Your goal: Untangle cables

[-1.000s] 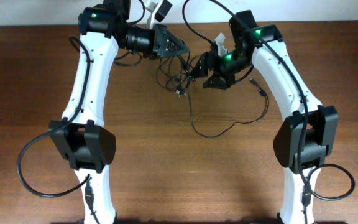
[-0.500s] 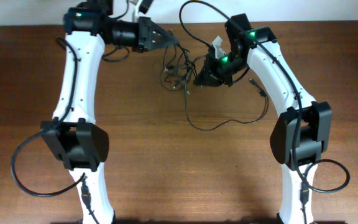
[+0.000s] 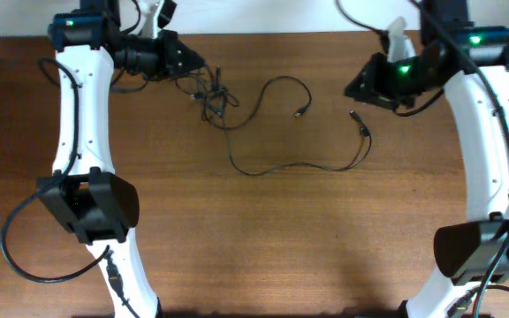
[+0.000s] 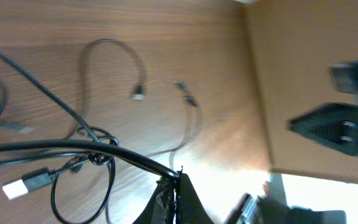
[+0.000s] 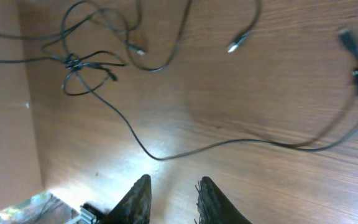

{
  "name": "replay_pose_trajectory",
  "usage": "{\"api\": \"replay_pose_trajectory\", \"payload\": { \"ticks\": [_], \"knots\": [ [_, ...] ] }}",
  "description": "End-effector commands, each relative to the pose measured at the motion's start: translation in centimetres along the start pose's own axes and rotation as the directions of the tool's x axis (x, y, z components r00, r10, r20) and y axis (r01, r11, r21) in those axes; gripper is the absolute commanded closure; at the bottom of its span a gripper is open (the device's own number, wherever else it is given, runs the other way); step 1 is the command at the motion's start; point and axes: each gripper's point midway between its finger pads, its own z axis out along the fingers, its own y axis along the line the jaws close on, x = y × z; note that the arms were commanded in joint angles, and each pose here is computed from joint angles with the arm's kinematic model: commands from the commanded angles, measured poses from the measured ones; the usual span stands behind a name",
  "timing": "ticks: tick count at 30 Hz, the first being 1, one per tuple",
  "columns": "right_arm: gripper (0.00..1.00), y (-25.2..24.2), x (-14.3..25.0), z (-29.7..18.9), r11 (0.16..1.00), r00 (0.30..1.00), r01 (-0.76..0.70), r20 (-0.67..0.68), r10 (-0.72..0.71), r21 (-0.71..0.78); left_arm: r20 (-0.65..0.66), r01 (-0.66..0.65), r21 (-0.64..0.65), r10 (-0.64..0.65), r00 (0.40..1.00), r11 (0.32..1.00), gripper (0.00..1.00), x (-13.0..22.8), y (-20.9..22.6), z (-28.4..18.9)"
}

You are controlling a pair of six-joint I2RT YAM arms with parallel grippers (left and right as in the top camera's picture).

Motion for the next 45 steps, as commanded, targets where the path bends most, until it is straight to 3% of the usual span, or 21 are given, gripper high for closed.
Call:
{"api": "replay_pose_trajectory", "payload": {
  "ticks": [1, 4, 10, 18, 23, 32, 37, 40, 41, 43, 44, 45],
  "knots": [
    [0.5, 3.9, 1.2, 1.8, 0.992, 0.993, 0.117, -0.021, -0.118, -0.047, 0.03, -0.132, 0.295, 0.13, 0.991, 0.946, 1.0, 0.3, -7.8, -0.6],
    [0.48, 6.8, 1.5, 3.0, 0.978, 0.981, 0.191, -0.002, -0.192, -0.082, 0.01, -0.14, 0.406, 0.148, 0.989, 0.903, 1.0, 1.1, -10.7, 0.2],
    [0.47, 8.8, 1.1, 6.6, 0.988, 0.989, 0.149, 0.019, -0.149, -0.03, -0.027, -0.145, 0.503, 0.184, 0.983, 0.852, 1.0, 2.4, -14.1, 1.6],
    [0.57, 8.0, 0.5, 9.9, 0.989, 0.989, 0.148, -0.008, -0.148, -0.014, -0.031, -0.143, 0.521, 0.186, 0.982, 0.842, 1.0, 2.6, -14.5, 1.7],
    [0.58, 8.9, 1.6, 10.7, 0.992, 0.991, 0.126, -0.038, -0.126, -0.022, -0.031, -0.145, 0.517, 0.187, 0.982, 0.844, 1.0, 2.6, -14.4, 1.7],
    [0.63, 12.0, 1.9, 10.4, 0.983, 0.997, -0.013, -0.081, -0.002, -0.183, -0.028, -0.143, 0.518, 0.184, 0.982, 0.843, 1.0, 2.5, -14.4, 1.6],
    [0.96, 12.0, 1.6, 10.4, 0.984, 0.998, -0.016, -0.07, 0.004, -0.18, -0.024, -0.13, 0.56, 0.172, 0.985, 0.818, 1.0, 2.0, -15.2, 1.2],
    [0.96, 11.9, 1.2, 10.5, 0.985, 0.999, 0.017, -0.045, -0.025, -0.169, -0.024, -0.131, 0.559, 0.173, 0.985, 0.819, 1.0, 2.0, -15.2, 1.2],
    [0.96, 12.1, 0.9, 10.5, 0.983, 0.999, 0.04, -0.03, -0.046, -0.177, -0.023, -0.137, 0.533, 0.176, 0.984, 0.835, 0.98, 1.9, -14.8, 1.5],
    [0.96, 11.7, 0.4, 10.3, 0.982, 0.998, 0.064, -0.011, -0.067, -0.176, -0.034, -0.149, 0.352, 0.172, 0.985, 0.924, 0.71, 1.6, -11.6, 3.0],
    [0.96, 10.9, 0.2, 10.0, 0.985, 0.998, 0.059, -0.015, -0.062, -0.164, -0.064, -0.136, 0.143, 0.146, 0.987, 0.98, 0.74, 1.7, -8.0, 3.9],
    [0.96, 9.2, 0.2, 9.5, 0.991, 0.999, 0.027, -0.035, -0.032, -0.133, -0.119, -0.103, -0.059, 0.095, 0.988, 0.993, 0.85, 2.7, -4.4, 4.4]
  ]
}}
